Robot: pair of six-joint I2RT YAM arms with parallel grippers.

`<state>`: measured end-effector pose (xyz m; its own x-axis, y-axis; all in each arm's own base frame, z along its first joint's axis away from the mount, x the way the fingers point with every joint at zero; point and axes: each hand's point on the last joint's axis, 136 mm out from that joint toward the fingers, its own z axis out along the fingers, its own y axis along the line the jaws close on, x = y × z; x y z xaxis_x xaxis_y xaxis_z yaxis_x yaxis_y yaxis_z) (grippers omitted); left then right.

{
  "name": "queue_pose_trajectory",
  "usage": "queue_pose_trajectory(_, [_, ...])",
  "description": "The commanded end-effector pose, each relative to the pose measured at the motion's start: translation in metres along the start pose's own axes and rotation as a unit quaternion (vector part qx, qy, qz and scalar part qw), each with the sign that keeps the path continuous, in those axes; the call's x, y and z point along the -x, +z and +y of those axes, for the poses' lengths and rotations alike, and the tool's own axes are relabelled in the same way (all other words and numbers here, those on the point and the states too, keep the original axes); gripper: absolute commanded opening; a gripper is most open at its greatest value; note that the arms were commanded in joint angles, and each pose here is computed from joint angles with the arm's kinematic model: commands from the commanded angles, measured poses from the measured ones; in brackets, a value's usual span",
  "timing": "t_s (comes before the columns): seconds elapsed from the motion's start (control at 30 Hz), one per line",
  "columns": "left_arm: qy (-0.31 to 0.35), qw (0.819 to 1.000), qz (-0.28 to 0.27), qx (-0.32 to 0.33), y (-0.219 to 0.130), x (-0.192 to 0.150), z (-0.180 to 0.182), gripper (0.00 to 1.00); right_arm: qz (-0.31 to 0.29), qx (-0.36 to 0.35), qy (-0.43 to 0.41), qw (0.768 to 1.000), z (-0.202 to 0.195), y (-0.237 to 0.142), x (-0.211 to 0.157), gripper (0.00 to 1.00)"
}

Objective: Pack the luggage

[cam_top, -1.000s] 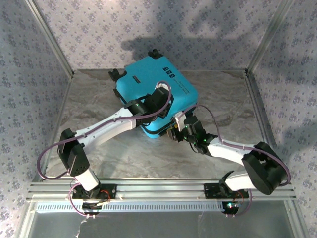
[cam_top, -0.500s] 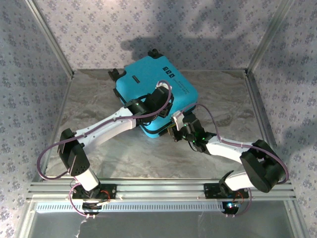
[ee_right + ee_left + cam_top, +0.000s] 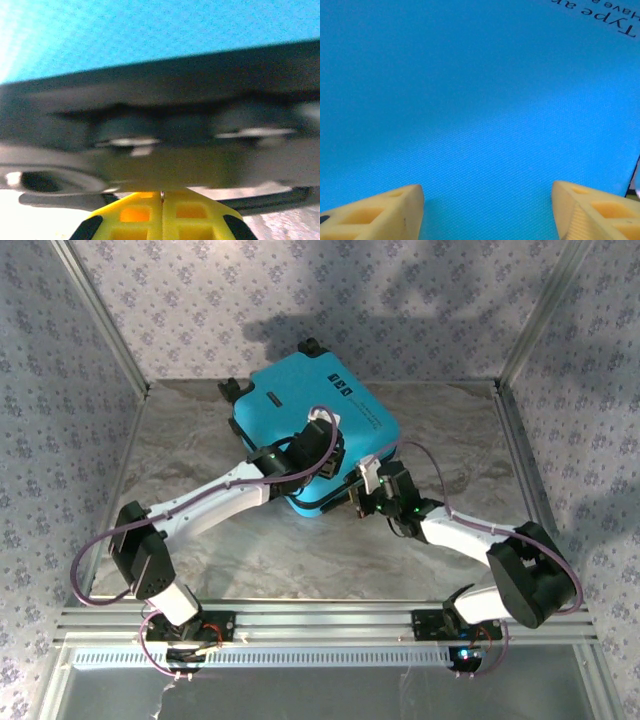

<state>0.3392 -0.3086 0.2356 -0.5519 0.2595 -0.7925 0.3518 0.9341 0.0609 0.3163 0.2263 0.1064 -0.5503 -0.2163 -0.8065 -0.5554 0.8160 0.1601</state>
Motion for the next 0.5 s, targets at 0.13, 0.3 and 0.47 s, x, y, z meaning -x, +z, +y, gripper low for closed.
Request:
queue_pose_trajectory(0.13, [0.020,0.995,0.078,0.055,0.024,-0.050,0.036,0.66,-0.010,-0.063,0.057,0.996,-0.048,-0.007,0.013,0.00])
queue_pose_trajectory(0.3, [0.017,0.995,0.086,0.055,0.029,-0.059,0.041,0.66,-0.023,-0.077,0.084,0.993,-0.081,-0.009,0.023,0.00])
queue_pose_trajectory(0.47, [0.010,0.993,0.096,0.063,0.032,-0.068,0.054,0.65,-0.016,-0.069,0.085,0.994,-0.087,-0.006,0.025,0.00])
